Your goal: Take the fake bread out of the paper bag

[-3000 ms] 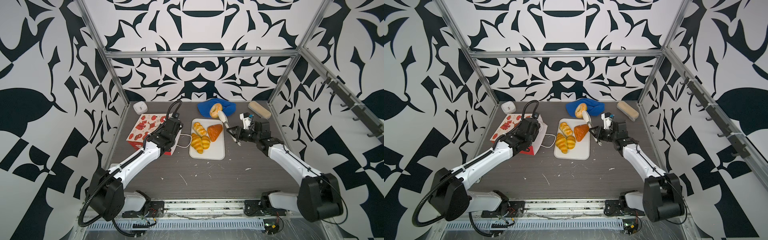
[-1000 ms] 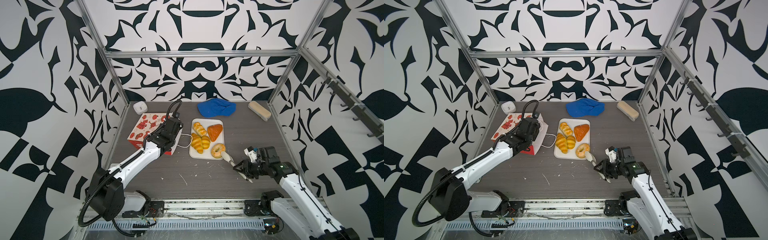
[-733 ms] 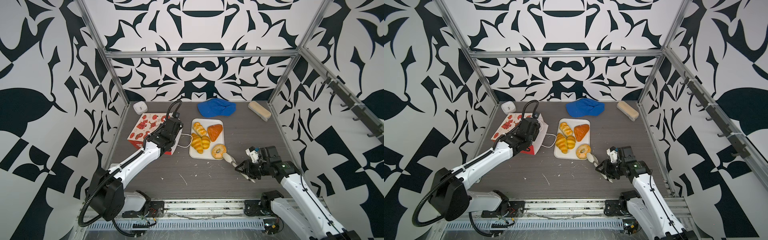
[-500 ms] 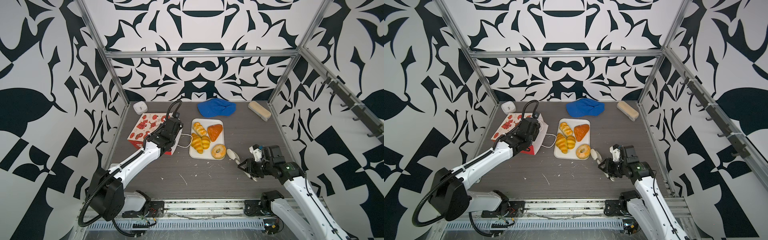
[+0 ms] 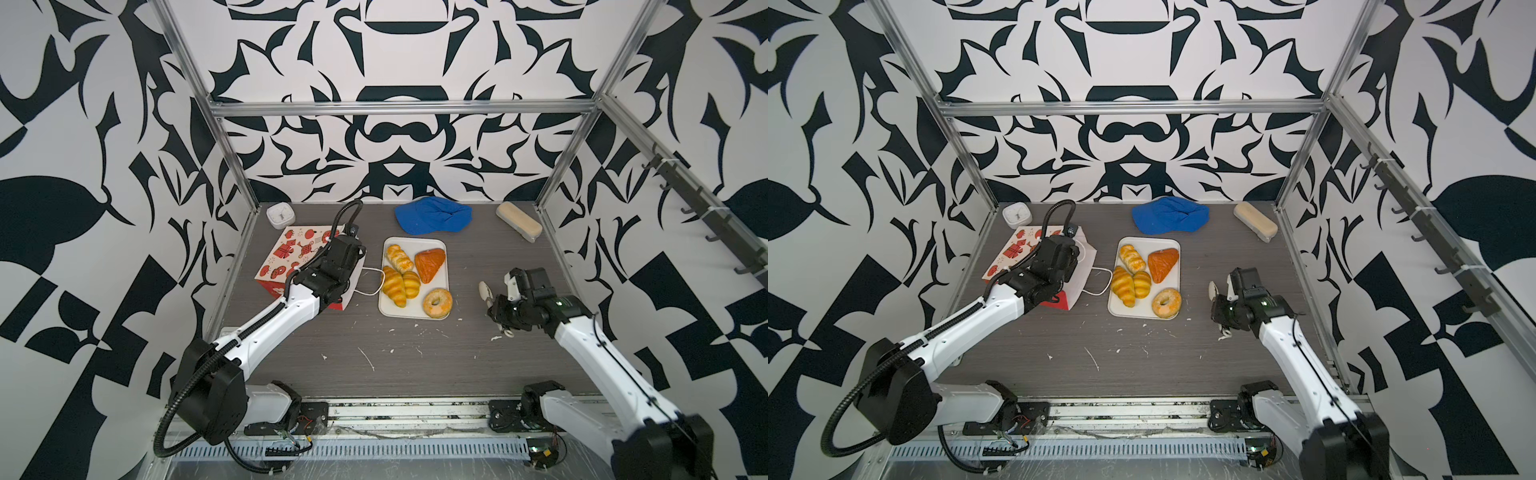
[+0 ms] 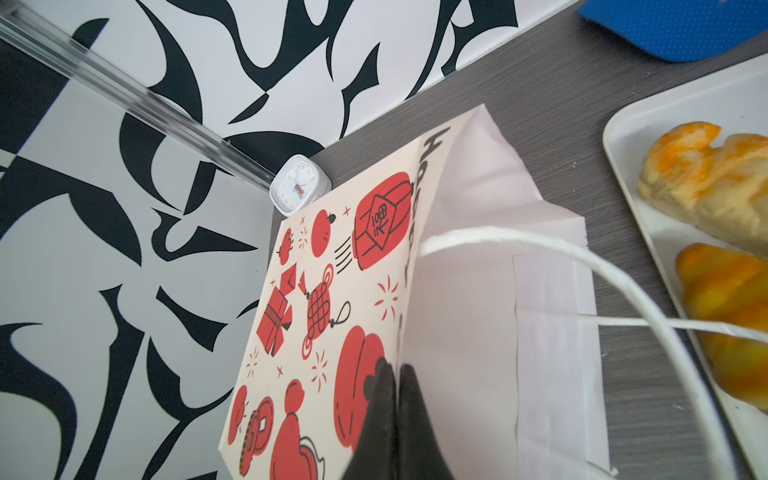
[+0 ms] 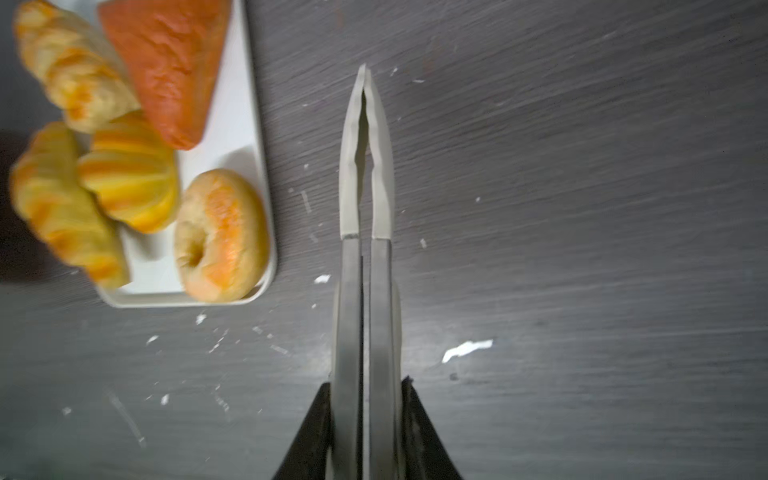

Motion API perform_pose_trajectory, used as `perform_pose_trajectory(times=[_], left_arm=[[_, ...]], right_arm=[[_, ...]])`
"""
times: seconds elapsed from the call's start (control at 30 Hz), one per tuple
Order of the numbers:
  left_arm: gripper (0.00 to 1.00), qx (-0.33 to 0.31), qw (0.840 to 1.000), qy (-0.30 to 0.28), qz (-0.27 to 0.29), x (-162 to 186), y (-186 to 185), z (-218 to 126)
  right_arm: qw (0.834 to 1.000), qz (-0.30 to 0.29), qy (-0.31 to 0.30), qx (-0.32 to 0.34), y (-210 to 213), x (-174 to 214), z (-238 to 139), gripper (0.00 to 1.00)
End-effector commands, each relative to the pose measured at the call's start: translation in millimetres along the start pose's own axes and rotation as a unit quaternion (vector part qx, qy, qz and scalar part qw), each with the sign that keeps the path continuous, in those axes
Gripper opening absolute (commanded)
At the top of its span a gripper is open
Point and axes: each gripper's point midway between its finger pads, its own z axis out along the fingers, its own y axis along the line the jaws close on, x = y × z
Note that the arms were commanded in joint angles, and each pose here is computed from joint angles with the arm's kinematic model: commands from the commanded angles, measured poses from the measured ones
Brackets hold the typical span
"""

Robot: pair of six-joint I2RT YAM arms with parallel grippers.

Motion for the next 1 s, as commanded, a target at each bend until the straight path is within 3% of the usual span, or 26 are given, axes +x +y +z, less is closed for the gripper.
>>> perform_pose_trajectory(times=[0.0,0.23,0.3,0.43,0.73,0.97], left_arm=[[0.0,-0.009,0.999,-0.034,-0.037,-19.5,18.4,-20.9],[0.0,-0.009,0.997,-0.056,-0.051,-39.9,31.9,-39.4],[0.0,-0.005,0.996,-0.064,-0.058,-46.7,34.9,-47.3],[0.0,0.03,0.994,-0.067,-0.077,-55.6,31.3,-60.2],[0.0,0.044,0.99,-0.059,-0.122,-72.9,29.3,-84.4],[0.0,0.097,0.978,-0.059,-0.172,-83.2,5.8,-91.8]], right_arm=[[0.996,-0.035,-0.075,0.043,-0.5,-54.1,4.8,0.3],[0.994,-0.037,-0.009,0.107,-17.4,-63.8,60.3,0.37],[0.993,-0.031,-0.004,0.112,-20.6,-63.3,69.3,0.47],[0.992,-0.02,-0.017,0.125,-26.0,-67.1,73.8,0.61],[0.988,-0.019,-0.06,0.141,-32.8,-74.5,58.5,0.72],[0.984,-0.026,-0.06,0.167,-43.3,-70.9,58.0,0.75]])
